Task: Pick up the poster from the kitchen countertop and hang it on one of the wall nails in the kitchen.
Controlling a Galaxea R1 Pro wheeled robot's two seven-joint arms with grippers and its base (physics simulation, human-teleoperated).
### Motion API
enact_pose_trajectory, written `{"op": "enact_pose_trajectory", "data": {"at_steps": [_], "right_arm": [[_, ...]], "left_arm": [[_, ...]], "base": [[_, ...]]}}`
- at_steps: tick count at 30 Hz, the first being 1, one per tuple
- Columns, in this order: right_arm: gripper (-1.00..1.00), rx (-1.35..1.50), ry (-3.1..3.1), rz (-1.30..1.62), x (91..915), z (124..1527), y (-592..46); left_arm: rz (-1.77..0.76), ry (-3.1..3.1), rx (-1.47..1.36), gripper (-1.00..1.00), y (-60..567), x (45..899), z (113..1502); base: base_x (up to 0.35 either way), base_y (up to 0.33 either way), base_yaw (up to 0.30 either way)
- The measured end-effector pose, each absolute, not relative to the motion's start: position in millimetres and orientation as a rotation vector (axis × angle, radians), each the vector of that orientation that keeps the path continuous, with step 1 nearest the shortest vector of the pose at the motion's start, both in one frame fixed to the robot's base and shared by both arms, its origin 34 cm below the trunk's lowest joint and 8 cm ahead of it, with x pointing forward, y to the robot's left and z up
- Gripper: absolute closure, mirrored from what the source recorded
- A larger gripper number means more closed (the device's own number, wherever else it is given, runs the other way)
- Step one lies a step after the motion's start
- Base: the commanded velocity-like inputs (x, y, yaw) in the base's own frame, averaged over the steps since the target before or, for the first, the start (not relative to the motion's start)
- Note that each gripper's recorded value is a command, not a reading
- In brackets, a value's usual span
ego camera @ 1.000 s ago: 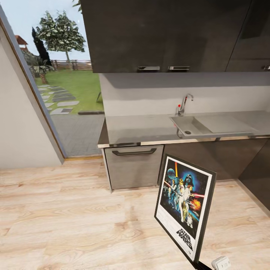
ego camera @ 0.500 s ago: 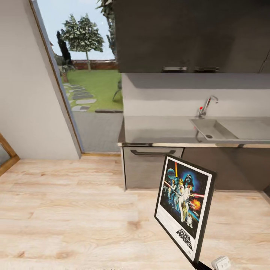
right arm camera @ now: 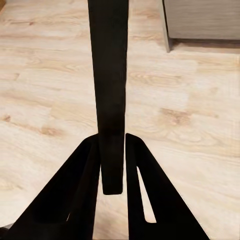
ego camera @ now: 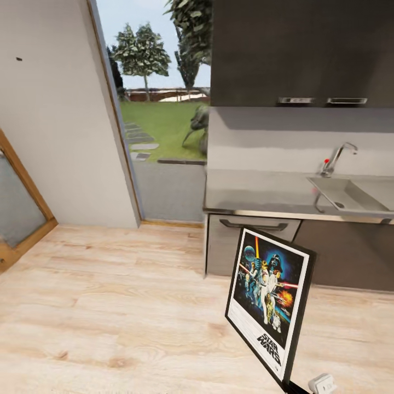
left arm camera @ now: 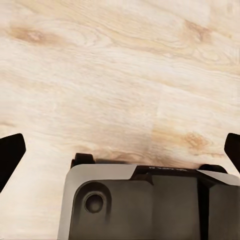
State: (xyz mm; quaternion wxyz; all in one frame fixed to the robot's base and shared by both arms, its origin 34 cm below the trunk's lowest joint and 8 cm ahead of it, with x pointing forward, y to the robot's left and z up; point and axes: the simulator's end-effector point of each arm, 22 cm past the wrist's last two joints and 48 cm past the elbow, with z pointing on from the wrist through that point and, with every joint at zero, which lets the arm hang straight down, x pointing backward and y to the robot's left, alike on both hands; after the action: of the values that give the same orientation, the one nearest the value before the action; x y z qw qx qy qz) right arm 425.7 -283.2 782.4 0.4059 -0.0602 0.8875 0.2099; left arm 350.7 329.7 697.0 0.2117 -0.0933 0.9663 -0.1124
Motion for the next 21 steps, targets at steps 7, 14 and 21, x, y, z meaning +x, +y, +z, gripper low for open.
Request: {"op": "enact_pose_trajectory", "data": {"at_steps": [7, 14, 21], "right_arm": [[1.00, -0.152, 2.239, 0.530, 425.6, 782.5, -283.1], [1.00, -0.153, 2.239, 0.529, 425.6, 782.5, -283.4], [1.00, -0.153, 2.239, 0.529, 425.5, 782.6, -283.4]], "left_arm": [[-0.312, 2.684, -0.260, -1.00, 329.8, 350.7, 697.1], [-0.312, 2.684, -0.260, -1.00, 329.9, 350.6, 697.2], [-0.312, 2.684, -0.260, -1.00, 329.9, 350.6, 697.2]], "base": [[0.026, 0.295, 0.286], [0.103, 0.295, 0.289], [0.148, 0.295, 0.289]]}}
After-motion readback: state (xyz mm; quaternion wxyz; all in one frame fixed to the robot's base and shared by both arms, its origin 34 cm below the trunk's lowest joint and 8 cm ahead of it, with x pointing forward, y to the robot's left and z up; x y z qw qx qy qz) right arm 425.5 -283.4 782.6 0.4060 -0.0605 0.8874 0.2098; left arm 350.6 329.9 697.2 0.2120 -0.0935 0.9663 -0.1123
